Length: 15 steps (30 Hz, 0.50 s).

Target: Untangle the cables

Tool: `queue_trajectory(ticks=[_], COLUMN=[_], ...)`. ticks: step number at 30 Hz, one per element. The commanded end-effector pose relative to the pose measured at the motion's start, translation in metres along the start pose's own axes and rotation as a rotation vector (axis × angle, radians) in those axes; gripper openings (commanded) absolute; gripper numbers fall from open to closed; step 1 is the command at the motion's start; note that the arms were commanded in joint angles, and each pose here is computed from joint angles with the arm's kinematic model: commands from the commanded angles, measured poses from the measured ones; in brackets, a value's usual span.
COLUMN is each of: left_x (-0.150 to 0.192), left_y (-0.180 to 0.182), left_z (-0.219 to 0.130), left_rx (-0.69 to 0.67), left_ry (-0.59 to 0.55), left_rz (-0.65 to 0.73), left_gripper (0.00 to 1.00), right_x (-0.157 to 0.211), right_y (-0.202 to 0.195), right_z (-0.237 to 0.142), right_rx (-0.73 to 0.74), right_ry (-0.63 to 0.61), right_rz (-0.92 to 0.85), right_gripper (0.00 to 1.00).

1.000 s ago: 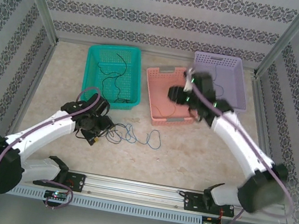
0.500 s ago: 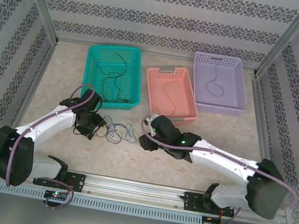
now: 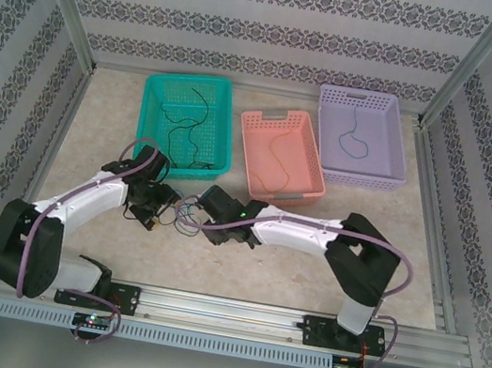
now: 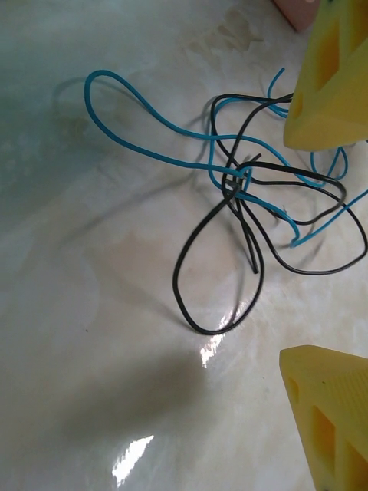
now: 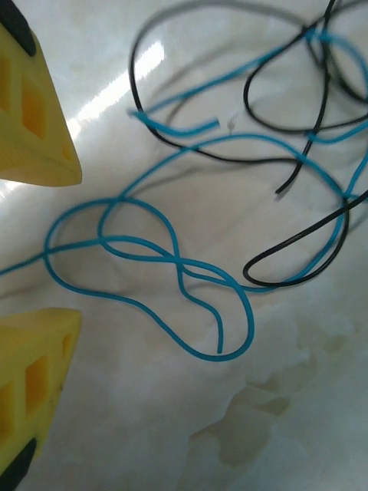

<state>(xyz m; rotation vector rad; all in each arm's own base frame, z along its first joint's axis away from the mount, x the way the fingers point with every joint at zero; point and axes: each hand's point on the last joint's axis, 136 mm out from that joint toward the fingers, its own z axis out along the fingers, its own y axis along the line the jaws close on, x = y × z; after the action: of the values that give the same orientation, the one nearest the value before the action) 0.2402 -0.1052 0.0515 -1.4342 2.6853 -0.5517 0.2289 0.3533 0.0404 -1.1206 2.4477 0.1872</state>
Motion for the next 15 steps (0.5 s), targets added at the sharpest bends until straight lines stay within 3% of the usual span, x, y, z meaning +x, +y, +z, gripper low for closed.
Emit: queue_trajectory(ticks=[1, 4, 8, 15], left_x=[-0.002, 0.002, 0.006, -0.002], left_y=[-0.015, -0.021, -0.022, 0.016], left_z=[0.005, 0.013, 0.026, 0.037], left_rx=[0.04, 0.03, -0.023, -0.176], left_ry=[0.004, 0.008, -0.001, -0.081], left_rz=[0.016, 0.038, 0.072, 0.08], left_gripper=[0.68, 0.66, 0.59, 0.18], right_x=[0.011, 0.013, 0.011, 0.011], right_y=[-0.012, -0.01, -0.008, 0.006], right_z=[0.011, 0.012, -0.007, -0.061], right_rx=[0.091, 0.077, 0.042, -0.165], right_ry=[0.088, 0.089, 0.045, -0.049], right_rz=[-0.049, -0.054, -0.052, -0.01], right_gripper=[0.4, 0.18, 0.0, 0.0])
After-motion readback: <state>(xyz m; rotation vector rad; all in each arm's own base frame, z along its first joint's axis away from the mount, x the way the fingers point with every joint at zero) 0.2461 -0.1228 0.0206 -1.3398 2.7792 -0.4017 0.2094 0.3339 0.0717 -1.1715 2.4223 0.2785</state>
